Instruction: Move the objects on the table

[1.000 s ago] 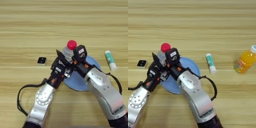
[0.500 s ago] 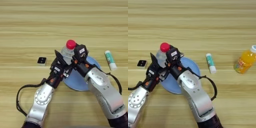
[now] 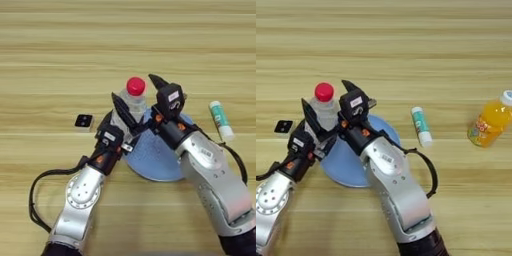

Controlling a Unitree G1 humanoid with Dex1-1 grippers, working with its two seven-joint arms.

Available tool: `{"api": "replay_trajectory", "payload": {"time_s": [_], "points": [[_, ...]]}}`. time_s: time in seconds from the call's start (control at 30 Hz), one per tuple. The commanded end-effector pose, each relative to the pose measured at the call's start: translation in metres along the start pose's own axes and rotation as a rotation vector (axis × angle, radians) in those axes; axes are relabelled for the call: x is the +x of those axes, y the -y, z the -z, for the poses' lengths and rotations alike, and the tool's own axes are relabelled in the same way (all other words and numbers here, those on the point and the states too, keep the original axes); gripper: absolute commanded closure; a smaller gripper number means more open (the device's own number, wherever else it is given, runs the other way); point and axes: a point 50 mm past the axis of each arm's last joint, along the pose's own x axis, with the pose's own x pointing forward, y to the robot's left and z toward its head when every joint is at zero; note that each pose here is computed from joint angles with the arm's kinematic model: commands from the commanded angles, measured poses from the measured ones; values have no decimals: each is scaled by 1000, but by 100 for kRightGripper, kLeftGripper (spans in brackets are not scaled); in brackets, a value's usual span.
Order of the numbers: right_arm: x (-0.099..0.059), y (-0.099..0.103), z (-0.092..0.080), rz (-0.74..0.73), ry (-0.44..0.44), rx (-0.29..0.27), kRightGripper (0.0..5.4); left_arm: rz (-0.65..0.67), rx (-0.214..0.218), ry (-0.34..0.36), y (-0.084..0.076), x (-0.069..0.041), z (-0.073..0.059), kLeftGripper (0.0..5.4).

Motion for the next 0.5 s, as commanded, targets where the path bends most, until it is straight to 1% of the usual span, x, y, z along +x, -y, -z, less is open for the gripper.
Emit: {"api": "replay_trajectory", "payload": {"time_s": [0.03, 0.2, 0.3, 0.4, 0.5], "points": [[-5, 22, -11, 105, 39, -44, 0, -122, -5, 25, -21, 3, -5, 224], [-9, 29, -19, 138, 70, -54, 0, -200, -3, 25, -33, 1, -5, 225], [-11, 35, -22, 162, 83, -59, 0, -248, 11, 22, -40, 1, -4, 225], [-12, 48, -20, 215, 74, -71, 0, -279, 11, 11, -45, 0, -2, 225], [-15, 58, -18, 261, 64, -79, 0, -287, 5, 8, -46, -1, -1, 225]]}}
